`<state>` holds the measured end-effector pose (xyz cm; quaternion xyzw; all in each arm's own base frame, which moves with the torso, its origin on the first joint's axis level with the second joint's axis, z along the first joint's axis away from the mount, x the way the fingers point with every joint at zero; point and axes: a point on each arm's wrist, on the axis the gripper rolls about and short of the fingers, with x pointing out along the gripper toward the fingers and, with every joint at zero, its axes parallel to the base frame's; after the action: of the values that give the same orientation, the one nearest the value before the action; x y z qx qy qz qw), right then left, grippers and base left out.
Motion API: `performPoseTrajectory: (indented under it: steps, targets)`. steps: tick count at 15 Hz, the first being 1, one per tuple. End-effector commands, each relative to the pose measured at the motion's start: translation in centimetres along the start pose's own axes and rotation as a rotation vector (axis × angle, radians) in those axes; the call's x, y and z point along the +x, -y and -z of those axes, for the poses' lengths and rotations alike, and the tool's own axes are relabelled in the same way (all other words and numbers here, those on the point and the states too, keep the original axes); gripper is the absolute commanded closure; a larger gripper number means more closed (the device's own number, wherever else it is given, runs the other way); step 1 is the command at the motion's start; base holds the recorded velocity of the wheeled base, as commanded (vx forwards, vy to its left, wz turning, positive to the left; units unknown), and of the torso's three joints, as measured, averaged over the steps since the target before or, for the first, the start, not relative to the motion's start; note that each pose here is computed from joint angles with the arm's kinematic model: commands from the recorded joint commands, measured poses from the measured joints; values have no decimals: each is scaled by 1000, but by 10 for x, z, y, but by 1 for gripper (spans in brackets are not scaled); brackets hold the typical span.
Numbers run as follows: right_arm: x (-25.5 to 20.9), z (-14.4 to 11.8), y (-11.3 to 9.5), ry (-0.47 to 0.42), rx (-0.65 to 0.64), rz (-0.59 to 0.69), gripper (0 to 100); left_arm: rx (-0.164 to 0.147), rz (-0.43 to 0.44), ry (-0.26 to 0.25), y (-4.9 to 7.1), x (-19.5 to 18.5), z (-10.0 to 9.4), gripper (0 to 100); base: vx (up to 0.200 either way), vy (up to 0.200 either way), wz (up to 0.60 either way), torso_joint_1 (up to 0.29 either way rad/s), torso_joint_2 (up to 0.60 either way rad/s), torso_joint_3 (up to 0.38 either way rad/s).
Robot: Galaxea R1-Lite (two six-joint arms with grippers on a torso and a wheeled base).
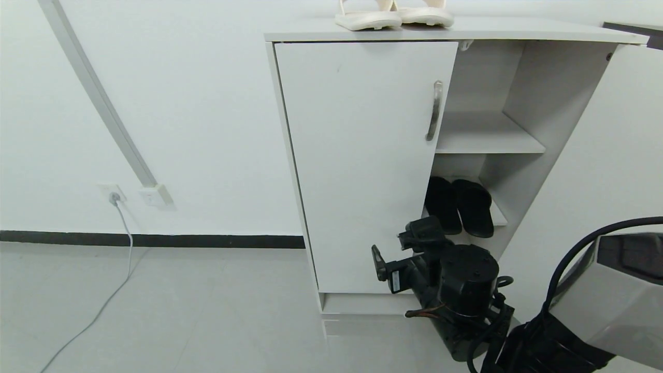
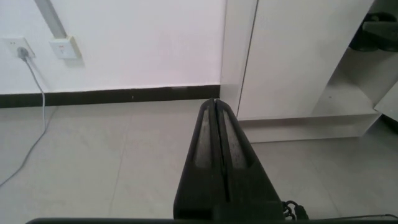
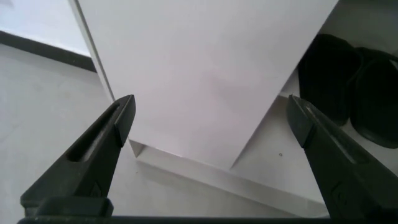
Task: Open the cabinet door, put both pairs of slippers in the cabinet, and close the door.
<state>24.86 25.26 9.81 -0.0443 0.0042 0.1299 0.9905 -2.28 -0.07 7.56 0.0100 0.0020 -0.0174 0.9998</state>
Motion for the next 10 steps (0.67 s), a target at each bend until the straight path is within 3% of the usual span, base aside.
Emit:
performPoseTrajectory:
  steps: [1, 10]
  targets:
    - [-3, 1, 2, 4, -9, 1, 0, 0, 1, 0, 0, 0, 0, 100, 0, 0, 0, 0, 0, 0]
    - [-4, 3, 2, 9, -13, 2, 0, 0, 1, 0, 0, 0, 0, 100, 0, 0, 0, 0, 0, 0]
